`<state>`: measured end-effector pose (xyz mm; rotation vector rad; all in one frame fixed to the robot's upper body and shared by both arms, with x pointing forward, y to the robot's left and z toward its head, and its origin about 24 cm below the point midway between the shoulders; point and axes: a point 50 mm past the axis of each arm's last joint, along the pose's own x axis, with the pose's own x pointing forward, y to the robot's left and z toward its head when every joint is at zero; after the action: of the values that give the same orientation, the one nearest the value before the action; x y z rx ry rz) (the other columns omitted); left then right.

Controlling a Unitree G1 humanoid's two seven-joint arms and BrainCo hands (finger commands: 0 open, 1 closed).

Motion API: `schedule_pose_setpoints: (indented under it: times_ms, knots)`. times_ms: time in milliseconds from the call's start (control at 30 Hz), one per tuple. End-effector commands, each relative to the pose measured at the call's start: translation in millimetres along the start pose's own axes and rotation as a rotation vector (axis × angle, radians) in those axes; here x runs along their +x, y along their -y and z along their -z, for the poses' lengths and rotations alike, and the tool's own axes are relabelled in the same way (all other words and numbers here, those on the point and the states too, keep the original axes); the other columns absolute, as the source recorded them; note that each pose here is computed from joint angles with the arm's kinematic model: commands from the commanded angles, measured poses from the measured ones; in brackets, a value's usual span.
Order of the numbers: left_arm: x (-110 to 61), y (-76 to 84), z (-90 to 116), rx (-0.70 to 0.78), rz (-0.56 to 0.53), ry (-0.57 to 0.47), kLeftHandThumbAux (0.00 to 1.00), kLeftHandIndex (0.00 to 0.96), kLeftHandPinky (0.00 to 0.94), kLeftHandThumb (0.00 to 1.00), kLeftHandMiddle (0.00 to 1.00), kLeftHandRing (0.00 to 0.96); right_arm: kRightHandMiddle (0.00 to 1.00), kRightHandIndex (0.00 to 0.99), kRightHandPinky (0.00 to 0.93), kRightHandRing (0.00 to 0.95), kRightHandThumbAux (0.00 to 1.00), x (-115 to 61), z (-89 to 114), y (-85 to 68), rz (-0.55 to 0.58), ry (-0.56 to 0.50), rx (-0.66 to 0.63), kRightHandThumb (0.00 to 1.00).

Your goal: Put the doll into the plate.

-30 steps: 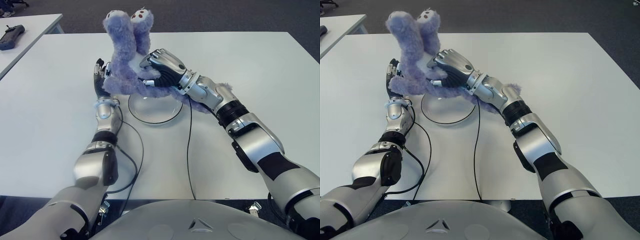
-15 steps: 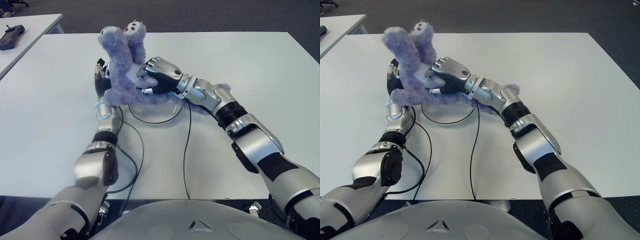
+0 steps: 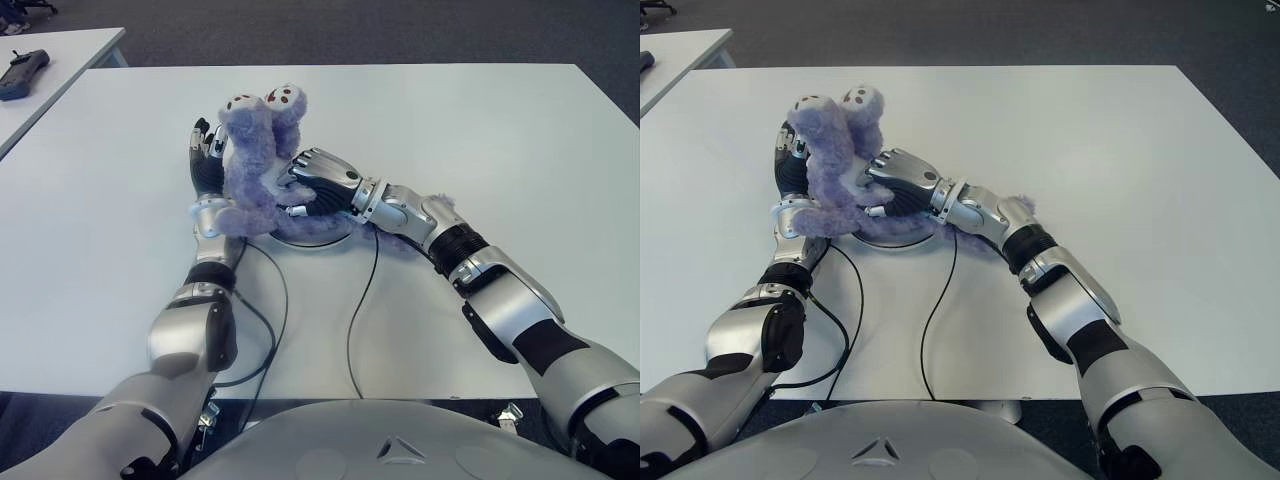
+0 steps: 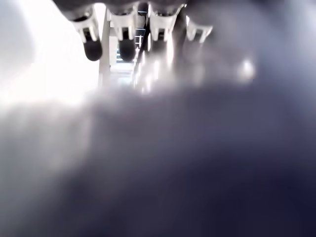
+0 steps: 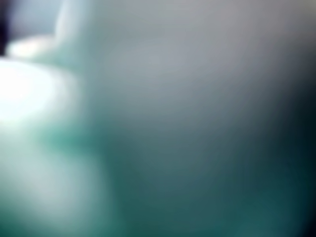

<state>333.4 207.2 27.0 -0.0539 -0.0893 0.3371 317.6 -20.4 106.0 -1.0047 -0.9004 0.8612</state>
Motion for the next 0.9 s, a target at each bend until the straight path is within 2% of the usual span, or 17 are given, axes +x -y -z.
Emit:
schedule_pose_setpoints:
  times_ms: [33,267,533,700,767,800,833,900]
  knots:
    - [-127.7,-19.1,117,0.004,-0.104,-0.523,0.381,0.000,0.000,0.000,0.000,0.000,0.848,0.723,0.857,0.840,0.750,-17.5,-1,-38.0,-0.141,-0.050,0.063,0.530]
    - [-128.5,-20.3,118,0.012,-0.101,-0.519,0.389,0.000,0.000,0.000,0.000,0.000,0.844,0.723,0.859,0.840,0.740,-24.0,-2,-40.7,-0.106,-0.057,0.085,0.544]
    - [-131.3,-23.1,119,-0.003,-0.094,-0.517,0.399,0.000,0.000,0.000,0.000,0.000,0.822,0.706,0.828,0.817,0.721,-27.4,-6,-39.0,-0.012,-0.039,0.109,0.576]
    - [-130.6,-25.4,119,-0.012,-0.091,-0.521,0.404,0.000,0.000,0.000,0.000,0.000,0.817,0.704,0.818,0.814,0.711,-28.9,-10,-31.7,0.030,-0.017,0.125,0.579]
    - [-130.5,-26.2,119,-0.013,-0.092,-0.521,0.402,0.000,0.000,0.000,0.000,0.000,0.802,0.663,0.812,0.807,0.701,-29.2,-11,-29.1,0.041,-0.007,0.130,0.553]
    - [-130.4,-26.5,119,-0.014,-0.094,-0.521,0.397,0.000,0.000,0.000,0.000,0.000,0.766,0.490,0.785,0.777,0.710,-29.6,-12,-28.8,0.043,-0.003,0.137,0.660]
    - [-130.4,-26.7,119,-0.014,-0.095,-0.521,0.392,0.000,0.000,0.000,0.000,0.000,0.713,0.443,0.712,0.710,0.713,-29.7,-12,-29.1,0.043,-0.002,0.141,0.681]
    - [-130.3,-27.1,119,-0.014,-0.097,-0.520,0.390,0.000,0.000,0.000,0.000,0.000,0.697,0.429,0.690,0.690,0.714,-30.8,-13,-29.6,0.040,0.000,0.150,0.687]
